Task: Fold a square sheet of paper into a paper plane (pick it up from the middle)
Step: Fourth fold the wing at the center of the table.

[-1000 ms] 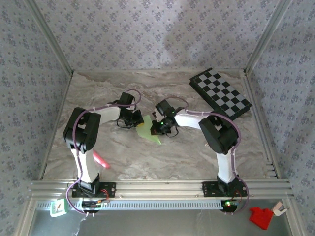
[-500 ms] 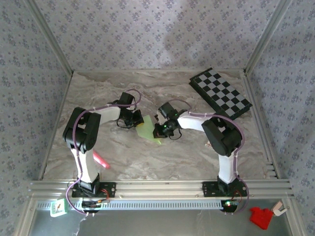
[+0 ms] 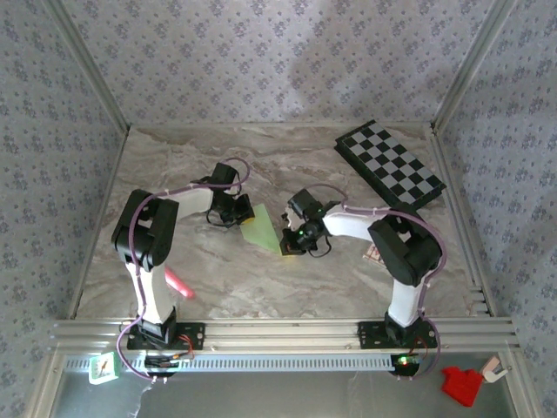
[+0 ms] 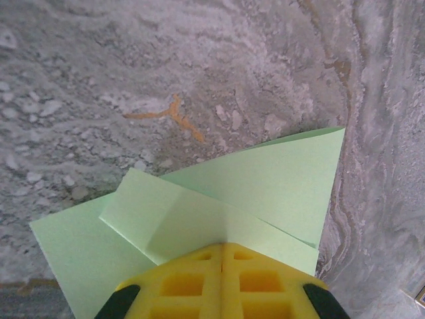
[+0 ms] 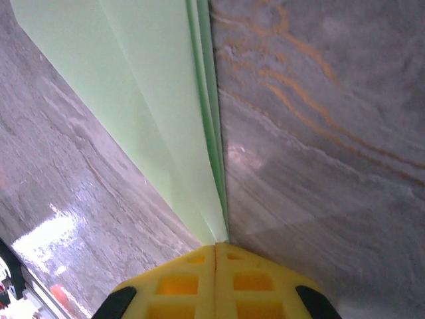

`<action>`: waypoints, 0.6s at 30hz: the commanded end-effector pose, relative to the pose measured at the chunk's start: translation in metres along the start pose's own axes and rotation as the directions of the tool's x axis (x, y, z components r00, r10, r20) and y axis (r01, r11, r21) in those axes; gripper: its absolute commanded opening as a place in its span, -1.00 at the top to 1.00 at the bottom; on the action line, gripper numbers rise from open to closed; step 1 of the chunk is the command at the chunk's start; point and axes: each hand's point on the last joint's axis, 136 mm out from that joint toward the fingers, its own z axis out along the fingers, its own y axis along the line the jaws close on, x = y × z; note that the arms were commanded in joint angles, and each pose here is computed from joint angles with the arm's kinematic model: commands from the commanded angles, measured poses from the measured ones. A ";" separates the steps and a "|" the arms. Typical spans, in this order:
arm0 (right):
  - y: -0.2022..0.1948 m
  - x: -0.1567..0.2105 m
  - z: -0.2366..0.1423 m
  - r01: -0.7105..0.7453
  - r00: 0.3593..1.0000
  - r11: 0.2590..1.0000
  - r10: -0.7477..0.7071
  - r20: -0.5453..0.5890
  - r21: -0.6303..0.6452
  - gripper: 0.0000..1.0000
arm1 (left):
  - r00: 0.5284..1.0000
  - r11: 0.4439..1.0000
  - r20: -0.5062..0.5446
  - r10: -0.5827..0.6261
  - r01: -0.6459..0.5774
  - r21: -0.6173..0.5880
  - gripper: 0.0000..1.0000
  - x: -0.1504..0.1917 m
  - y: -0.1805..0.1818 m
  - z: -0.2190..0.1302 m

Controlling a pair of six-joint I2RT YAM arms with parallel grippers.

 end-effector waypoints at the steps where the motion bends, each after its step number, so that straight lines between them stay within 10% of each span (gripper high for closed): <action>1: -0.022 0.032 -0.002 -0.043 0.996 0.996 0.049 -0.079 0.080 0.90 | 0.997 0.976 -0.042 -0.061 0.051 -0.214 0.87 0.016 0.059 0.016; 12: 0.023 -0.049 -0.049 0.029 0.957 0.996 -0.005 0.290 -0.081 0.38 | 0.990 0.977 0.108 0.086 -0.105 0.184 0.48 -0.021 -0.067 -0.053; 18: 0.022 -0.081 -0.039 0.012 0.948 0.993 0.025 0.317 -0.114 0.23 | 0.968 0.976 0.249 0.037 -0.089 0.201 0.08 -0.031 -0.069 -0.094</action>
